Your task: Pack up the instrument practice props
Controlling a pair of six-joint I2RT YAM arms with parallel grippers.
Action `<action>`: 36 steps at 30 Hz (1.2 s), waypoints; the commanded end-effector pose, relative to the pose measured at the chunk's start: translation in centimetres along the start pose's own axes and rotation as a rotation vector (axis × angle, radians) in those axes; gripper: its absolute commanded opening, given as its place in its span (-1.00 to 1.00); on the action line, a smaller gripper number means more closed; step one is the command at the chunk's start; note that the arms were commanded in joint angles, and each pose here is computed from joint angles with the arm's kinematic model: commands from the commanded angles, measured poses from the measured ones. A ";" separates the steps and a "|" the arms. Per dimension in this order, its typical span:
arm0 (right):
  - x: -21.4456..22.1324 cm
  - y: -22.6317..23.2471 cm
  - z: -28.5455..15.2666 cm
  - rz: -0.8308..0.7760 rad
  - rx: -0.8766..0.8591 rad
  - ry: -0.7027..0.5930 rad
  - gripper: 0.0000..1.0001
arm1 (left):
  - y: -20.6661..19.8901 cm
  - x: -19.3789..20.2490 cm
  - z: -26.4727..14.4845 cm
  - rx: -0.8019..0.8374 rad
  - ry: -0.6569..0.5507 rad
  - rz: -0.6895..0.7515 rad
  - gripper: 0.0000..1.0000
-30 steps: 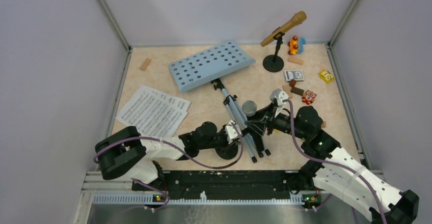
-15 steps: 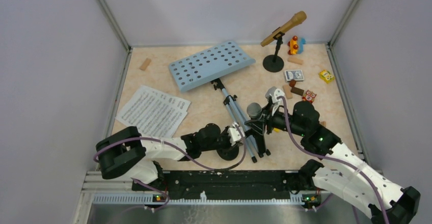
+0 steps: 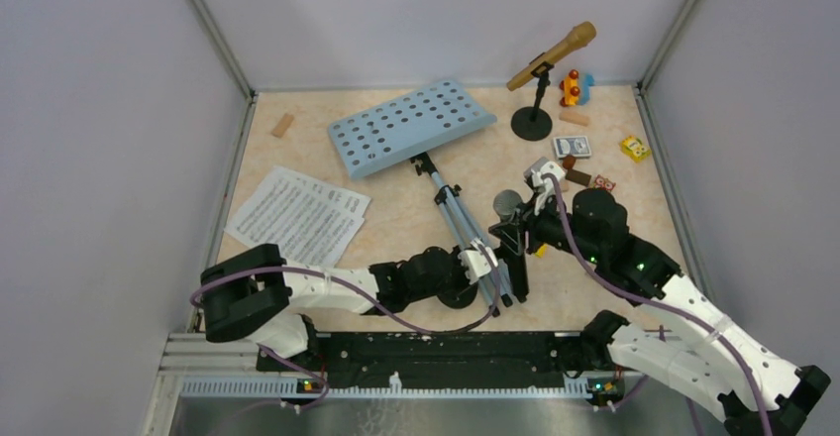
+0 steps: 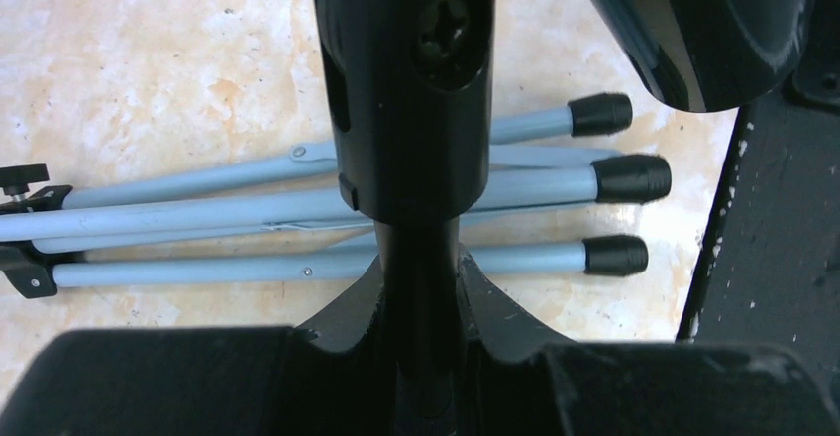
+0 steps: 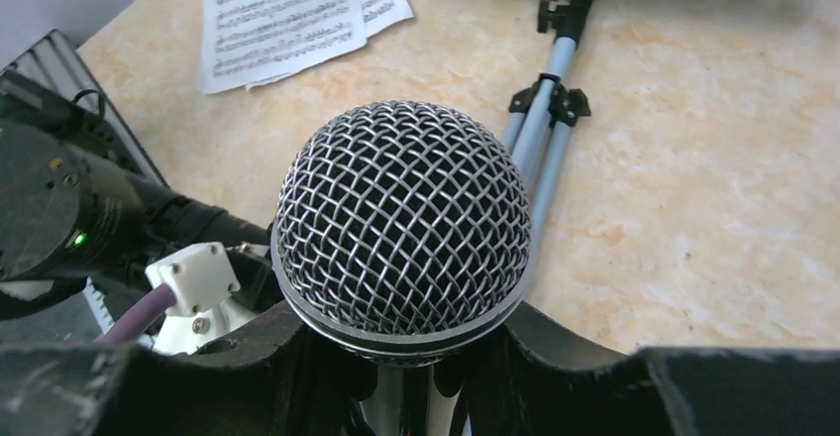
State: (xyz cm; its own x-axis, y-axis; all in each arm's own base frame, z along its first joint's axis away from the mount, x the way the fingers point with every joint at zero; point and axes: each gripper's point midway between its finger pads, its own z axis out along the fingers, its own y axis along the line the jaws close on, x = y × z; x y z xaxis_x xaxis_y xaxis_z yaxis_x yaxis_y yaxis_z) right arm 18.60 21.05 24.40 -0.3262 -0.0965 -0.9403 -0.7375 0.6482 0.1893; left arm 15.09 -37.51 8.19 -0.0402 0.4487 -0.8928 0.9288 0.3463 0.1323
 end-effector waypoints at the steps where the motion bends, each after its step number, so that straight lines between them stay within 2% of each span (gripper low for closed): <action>1: -15.5 -2.9 -4.4 -0.056 0.256 -0.447 -1.00 | -3.6 10.2 -2.3 0.115 0.334 0.092 -1.00; 7: -20.9 -2.6 -6.5 -0.075 0.296 -0.540 -1.00 | -4.4 11.0 -2.2 0.120 0.353 0.093 -1.00; 12: -24.3 -2.1 -7.4 -0.143 0.304 -0.536 -1.00 | -4.9 11.3 -2.1 0.136 0.356 0.077 -1.00; 15: -26.6 -2.0 -8.8 -0.181 0.326 -0.594 -1.00 | -5.0 11.2 -2.2 0.129 0.320 0.043 -1.00; 21: -28.8 -2.2 -9.9 -0.239 0.374 -0.584 -1.00 | -5.0 10.2 -2.4 0.110 0.257 -0.017 -1.00; 25: -29.8 -3.1 -11.9 -0.225 0.453 -0.624 -1.00 | -4.7 9.6 -2.4 0.091 0.224 -0.036 -1.00; 27: -29.2 -3.6 -11.8 -0.208 0.475 -0.606 -1.00 | -4.5 8.5 -2.4 0.070 0.188 -0.075 -1.00; 29: -27.1 -4.9 -10.5 -0.167 0.521 -0.535 -1.00 | -3.5 6.6 -2.5 0.016 0.137 -0.104 -1.00; 36: -15.7 -10.1 -3.0 -0.006 0.666 -0.163 -1.00 | 1.2 -2.1 -6.7 -0.195 -0.138 -0.231 -1.00</action>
State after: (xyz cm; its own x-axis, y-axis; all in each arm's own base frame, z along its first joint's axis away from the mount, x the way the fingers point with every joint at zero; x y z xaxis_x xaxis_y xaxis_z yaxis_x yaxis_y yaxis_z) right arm 26.06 13.01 47.59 0.0846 0.0574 -0.9948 -0.3045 0.9521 0.0290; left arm 11.90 -34.38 8.01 -0.1602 0.3894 -0.9070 0.8968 0.4414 0.0311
